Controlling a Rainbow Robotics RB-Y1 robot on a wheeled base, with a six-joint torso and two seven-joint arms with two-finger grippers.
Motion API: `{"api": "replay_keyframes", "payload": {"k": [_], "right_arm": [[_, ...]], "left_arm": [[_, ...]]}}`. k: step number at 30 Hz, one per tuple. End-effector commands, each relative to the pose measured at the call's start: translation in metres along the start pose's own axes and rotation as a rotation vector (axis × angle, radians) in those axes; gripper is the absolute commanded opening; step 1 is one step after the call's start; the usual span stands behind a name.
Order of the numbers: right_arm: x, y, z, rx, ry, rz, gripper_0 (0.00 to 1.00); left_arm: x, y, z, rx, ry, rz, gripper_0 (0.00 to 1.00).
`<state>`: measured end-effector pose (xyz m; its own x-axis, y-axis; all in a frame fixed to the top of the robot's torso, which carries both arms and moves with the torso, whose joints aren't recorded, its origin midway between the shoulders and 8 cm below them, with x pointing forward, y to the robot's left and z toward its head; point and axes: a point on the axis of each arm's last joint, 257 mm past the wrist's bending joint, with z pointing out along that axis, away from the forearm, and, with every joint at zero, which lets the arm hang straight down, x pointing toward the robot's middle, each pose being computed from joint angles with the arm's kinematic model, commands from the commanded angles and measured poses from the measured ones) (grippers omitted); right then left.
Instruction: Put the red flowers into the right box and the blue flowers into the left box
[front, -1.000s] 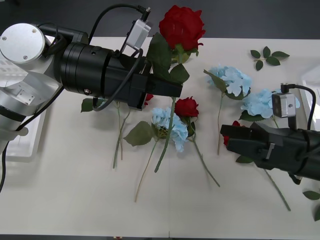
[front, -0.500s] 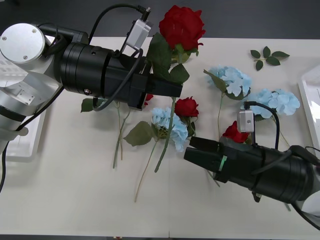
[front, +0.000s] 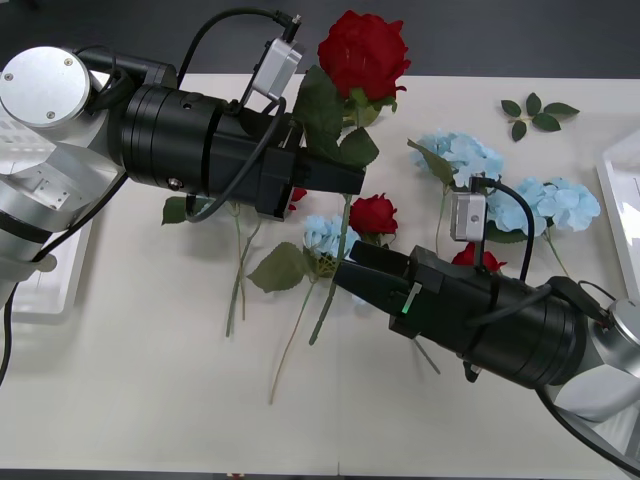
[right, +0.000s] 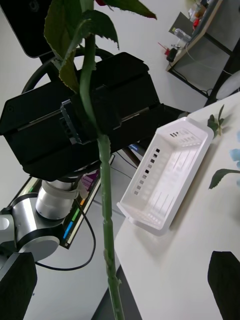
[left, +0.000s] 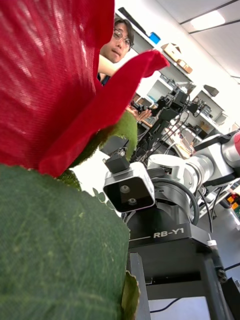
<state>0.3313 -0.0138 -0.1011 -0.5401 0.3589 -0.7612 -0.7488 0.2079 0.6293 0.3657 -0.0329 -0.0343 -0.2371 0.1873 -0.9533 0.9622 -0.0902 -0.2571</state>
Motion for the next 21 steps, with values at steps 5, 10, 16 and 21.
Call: {"api": "replay_keyframes", "payload": {"k": [5, 10, 16, 21], "right_arm": [[0.002, 0.021, 0.02, -0.039, -0.016, -0.022, 0.94], [0.004, 0.025, 0.028, -0.045, -0.028, -0.007, 0.66], [0.002, 0.023, 0.032, -0.034, -0.04, 0.0, 0.19], [-0.001, 0.023, 0.035, -0.033, -0.05, 0.0, 0.0]], "left_arm": [[-0.015, -0.005, -0.002, 0.003, -0.007, 0.05, 0.0], [-0.015, -0.005, -0.002, 0.003, -0.007, 0.05, 0.0], [-0.015, -0.005, -0.002, 0.003, -0.007, 0.05, 0.0], [-0.015, -0.005, -0.002, 0.003, -0.007, 0.05, 0.0]]}}
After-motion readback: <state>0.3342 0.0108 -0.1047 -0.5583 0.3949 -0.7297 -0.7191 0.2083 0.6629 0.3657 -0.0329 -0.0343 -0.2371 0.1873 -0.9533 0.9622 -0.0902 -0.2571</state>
